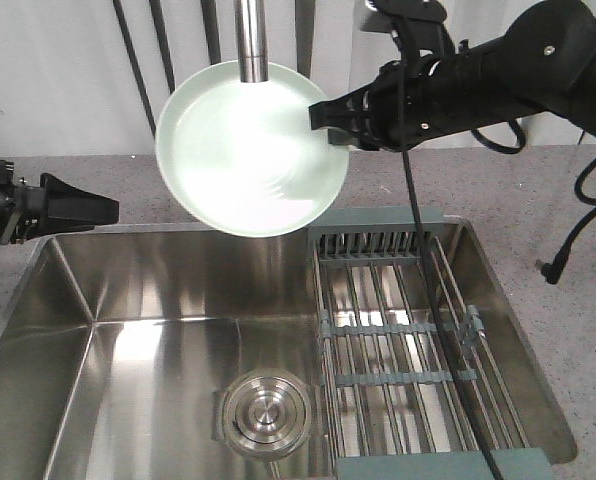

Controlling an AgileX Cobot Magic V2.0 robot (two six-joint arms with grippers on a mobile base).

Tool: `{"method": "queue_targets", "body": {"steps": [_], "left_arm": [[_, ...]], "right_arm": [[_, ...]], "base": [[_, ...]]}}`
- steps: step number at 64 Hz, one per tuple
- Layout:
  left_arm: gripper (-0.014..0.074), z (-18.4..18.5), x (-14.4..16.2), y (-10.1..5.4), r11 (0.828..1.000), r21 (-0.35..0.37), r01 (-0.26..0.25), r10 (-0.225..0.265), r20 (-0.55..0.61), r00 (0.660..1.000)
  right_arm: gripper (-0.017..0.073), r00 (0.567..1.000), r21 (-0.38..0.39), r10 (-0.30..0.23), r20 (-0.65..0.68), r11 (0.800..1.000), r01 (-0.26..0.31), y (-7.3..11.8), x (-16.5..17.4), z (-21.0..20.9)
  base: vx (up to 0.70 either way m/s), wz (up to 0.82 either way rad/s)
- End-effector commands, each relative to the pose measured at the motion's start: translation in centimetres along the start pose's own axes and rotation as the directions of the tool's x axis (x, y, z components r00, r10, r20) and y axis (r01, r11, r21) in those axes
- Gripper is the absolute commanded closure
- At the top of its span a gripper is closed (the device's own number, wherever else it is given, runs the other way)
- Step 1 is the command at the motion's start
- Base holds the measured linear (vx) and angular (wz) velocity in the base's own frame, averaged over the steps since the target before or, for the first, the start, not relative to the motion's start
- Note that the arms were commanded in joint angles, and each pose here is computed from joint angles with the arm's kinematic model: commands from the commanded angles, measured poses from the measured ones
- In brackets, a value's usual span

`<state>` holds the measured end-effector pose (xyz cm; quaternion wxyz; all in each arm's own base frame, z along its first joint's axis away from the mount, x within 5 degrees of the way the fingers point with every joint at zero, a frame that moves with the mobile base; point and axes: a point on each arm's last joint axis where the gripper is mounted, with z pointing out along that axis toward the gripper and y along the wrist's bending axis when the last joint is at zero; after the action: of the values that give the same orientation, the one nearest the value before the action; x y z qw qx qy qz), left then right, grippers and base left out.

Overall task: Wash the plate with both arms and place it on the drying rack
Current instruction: 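Swing the plate in the right gripper over the sink under the faucet, then lower the plate with the right gripper onto the drying rack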

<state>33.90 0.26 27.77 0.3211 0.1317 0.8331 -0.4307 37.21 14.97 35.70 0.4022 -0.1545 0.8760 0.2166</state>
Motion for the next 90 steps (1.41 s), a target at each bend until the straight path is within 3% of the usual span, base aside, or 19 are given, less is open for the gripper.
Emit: {"method": "queue_targets", "body": {"steps": [1, 10, 15, 27, 35, 41, 46, 54, 61, 67, 75, 79, 90], "left_arm": [[0.0058, -1.1, -1.3, -2.3, 0.997, 0.068, -0.034, 0.030, 0.064, 0.998], [0.0058, -1.1, -1.3, -2.3, 0.997, 0.068, -0.034, 0.030, 0.064, 0.998], [0.0058, -1.1, -1.3, -2.3, 0.997, 0.068, -0.034, 0.030, 0.064, 0.998], [0.0058, -1.1, -1.3, -2.3, 0.997, 0.068, -0.034, 0.030, 0.064, 0.998], [0.0058, -1.1, -1.3, -2.3, 0.997, 0.068, -0.034, 0.030, 0.064, 0.998], [0.0058, -1.1, -1.3, -2.3, 0.997, 0.068, -0.034, 0.030, 0.064, 0.998], [0.0058, -1.1, -1.3, -2.3, 0.997, 0.068, -0.034, 0.030, 0.064, 0.998], [0.0058, -1.1, -1.3, -2.3, 0.997, 0.068, -0.034, 0.030, 0.064, 0.998], [0.0058, -1.1, -1.3, -2.3, 0.997, 0.068, -0.034, 0.030, 0.064, 0.998], [0.0058, -1.1, -1.3, -2.3, 0.997, 0.068, -0.034, 0.030, 0.064, 0.998], [0.0058, -1.1, -1.3, -2.3, 0.997, 0.068, -0.034, 0.030, 0.064, 0.998], [0.0058, -1.1, -1.3, -2.3, 0.997, 0.068, -0.034, 0.030, 0.064, 0.998], [0.0058, -1.1, -1.3, -2.3, 0.997, 0.068, -0.034, 0.030, 0.064, 0.998]], "right_arm": [[0.0569, 0.994, 0.043, -0.004, 0.112, 0.999, -0.001, -0.6, -2.1, -3.6], [0.0569, 0.998, 0.072, -0.053, -0.033, 0.996, 0.055, -1.2, -0.9, -4.4], [0.0569, 0.989, 0.053, -0.054, -0.136, 0.997, 0.062, -1.0, 0.0, -4.4], [0.0569, 0.954, -0.113, 0.026, -0.299, 0.992, -0.062, 1.0, 1.5, -4.7], [0.0569, 0.966, -0.200, 0.090, -0.244, 0.970, -0.141, 1.9, 0.8, -4.7], [0.0569, 0.987, -0.216, 0.123, -0.102, 0.966, -0.143, 1.9, -0.5, -4.5], [0.0569, 0.991, -0.186, 0.132, 0.010, 0.974, -0.128, 1.5, -1.5, -4.4], [0.0569, 0.986, -0.086, 0.065, 0.151, 0.995, -0.052, 0.5, -2.6, -4.4], [0.0569, 0.983, 0.024, -0.040, 0.178, 0.999, 0.036, -0.4, -2.8, -4.4], [0.0569, 0.980, 0.100, -0.131, 0.153, 0.988, 0.116, -1.0, -2.6, -4.4], [0.0569, 0.966, 0.189, -0.243, 0.087, 0.956, 0.224, -1.7, -2.3, -4.4], [0.0569, 0.963, 0.203, -0.262, 0.062, 0.948, 0.245, -1.9, -2.2, -4.5], [0.0569, 0.962, 0.206, -0.260, 0.078, 0.949, 0.240, -1.9, -2.3, -4.5]], "base": [[0.00, 0.00], [0.00, 0.00], [0.00, 0.00], [0.00, 0.00], [0.00, 0.00], [0.00, 0.00], [0.00, 0.00], [0.00, 0.00], [0.00, 0.00], [0.00, 0.00], [0.00, 0.00], [0.00, 0.00], [0.00, 0.00]]}}
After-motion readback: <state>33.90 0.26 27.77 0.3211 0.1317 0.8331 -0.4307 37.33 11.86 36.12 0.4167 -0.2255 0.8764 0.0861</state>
